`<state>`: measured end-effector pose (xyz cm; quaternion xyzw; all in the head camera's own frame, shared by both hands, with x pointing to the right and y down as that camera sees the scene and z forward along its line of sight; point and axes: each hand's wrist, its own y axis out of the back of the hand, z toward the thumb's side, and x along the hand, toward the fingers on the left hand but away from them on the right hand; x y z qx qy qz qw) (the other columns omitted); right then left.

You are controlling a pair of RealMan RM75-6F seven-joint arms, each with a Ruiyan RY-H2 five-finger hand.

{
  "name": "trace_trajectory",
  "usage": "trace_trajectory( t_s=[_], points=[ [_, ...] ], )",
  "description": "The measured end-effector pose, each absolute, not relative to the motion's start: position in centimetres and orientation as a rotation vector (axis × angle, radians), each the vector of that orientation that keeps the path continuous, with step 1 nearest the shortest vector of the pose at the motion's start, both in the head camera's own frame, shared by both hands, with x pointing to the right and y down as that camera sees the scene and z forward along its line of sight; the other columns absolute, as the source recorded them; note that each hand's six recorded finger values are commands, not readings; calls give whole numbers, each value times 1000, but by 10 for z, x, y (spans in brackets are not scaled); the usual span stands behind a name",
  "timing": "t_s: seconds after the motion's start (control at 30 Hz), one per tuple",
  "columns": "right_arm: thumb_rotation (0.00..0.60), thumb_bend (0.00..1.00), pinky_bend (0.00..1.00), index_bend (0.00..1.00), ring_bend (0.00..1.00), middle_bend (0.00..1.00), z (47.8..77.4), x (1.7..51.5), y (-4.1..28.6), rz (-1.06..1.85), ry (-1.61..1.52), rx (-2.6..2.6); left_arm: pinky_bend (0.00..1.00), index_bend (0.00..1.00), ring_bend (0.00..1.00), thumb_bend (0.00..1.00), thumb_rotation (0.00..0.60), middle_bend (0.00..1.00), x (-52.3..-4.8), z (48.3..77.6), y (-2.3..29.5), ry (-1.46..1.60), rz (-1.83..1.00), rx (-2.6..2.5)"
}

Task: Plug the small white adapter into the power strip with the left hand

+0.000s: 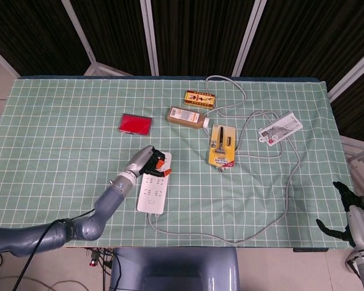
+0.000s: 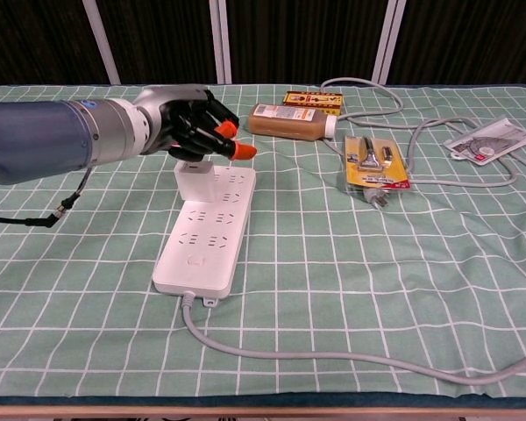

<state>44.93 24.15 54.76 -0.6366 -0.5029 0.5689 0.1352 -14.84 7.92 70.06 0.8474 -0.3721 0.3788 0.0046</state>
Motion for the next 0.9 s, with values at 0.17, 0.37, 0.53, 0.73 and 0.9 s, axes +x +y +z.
trace_trajectory(
  t_s=[0.17,0.37,0.53,0.73,0.9],
  points=[
    [600,338,0,0,0,0,548,449,242,1646,-1452,-1842,677,468,604,246,600,562,-150,674,65,-1247,1151,2776],
    [600,338,0,0,0,0,548,449,242,1644,-1439,-1835,181,28,93,119,600,65,-174,634,65,-1303,1260,3070],
    [600,339,0,0,0,0,548,448,242,1641,-1416,-1831,5,0,0,53,600,0,-234,610,94,-1330,1624,3227],
    [600,338,0,0,0,0,547,446,243,1635,-1398,-1821,0,0,0,37,600,0,-327,589,153,-1371,2156,3093],
    [600,338,0,0,0,0,547,446,243,1631,-1391,-1813,0,0,0,37,600,0,-391,569,192,-1505,2408,2835]
  ],
)
